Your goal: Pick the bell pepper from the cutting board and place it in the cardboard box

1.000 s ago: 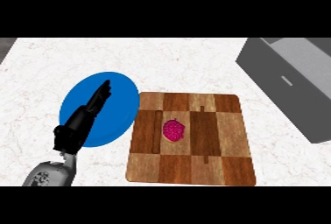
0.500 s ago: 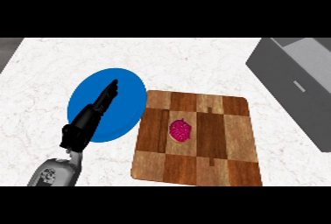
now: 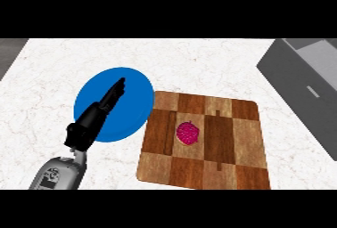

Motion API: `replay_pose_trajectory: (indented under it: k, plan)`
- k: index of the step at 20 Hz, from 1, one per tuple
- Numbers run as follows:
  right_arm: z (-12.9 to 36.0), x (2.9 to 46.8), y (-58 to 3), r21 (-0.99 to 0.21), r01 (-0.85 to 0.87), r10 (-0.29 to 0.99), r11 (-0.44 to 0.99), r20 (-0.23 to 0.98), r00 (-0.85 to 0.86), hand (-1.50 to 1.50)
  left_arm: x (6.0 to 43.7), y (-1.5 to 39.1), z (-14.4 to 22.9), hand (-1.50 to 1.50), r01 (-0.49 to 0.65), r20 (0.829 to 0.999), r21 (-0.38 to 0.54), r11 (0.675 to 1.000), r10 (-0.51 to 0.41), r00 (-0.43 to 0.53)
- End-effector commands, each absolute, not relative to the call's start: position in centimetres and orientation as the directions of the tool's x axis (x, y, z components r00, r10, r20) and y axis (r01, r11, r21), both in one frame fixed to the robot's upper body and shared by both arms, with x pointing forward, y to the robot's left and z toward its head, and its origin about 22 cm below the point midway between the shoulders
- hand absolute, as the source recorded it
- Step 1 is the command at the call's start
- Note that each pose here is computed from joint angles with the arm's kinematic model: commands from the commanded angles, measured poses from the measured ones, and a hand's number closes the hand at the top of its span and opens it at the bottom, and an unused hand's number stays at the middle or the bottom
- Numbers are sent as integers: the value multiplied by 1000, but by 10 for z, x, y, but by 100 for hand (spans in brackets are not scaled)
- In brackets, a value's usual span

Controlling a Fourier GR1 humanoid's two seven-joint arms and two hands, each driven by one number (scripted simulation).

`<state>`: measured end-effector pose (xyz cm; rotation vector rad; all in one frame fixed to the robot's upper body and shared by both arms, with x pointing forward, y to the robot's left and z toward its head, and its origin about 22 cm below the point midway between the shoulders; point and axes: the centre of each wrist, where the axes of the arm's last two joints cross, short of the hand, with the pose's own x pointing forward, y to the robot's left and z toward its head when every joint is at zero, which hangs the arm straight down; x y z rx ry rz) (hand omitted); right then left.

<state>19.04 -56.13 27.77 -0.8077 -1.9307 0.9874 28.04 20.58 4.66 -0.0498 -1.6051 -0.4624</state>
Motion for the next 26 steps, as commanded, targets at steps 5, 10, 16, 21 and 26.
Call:
replay_pose_trajectory:
  k: [5,10,16,21,26]
  plan:
    - [284,233,-551,-824,109,761,557,452,-465,150,287,206,22,0,332,966,259,907,-236,-108]
    - [272,271,-525,-854,149,803,498,390,-451,150,285,187,42,0,339,965,263,903,-240,-109]
    - [242,310,-508,-892,140,834,430,333,-441,150,294,197,34,0,314,961,275,909,-255,-102]
    - [204,332,-504,-910,112,850,398,320,-419,150,287,192,49,0,323,963,269,908,-249,-100]
    - [170,348,-496,-865,-46,829,500,494,-262,-150,289,192,37,0,323,963,269,907,-246,-110]
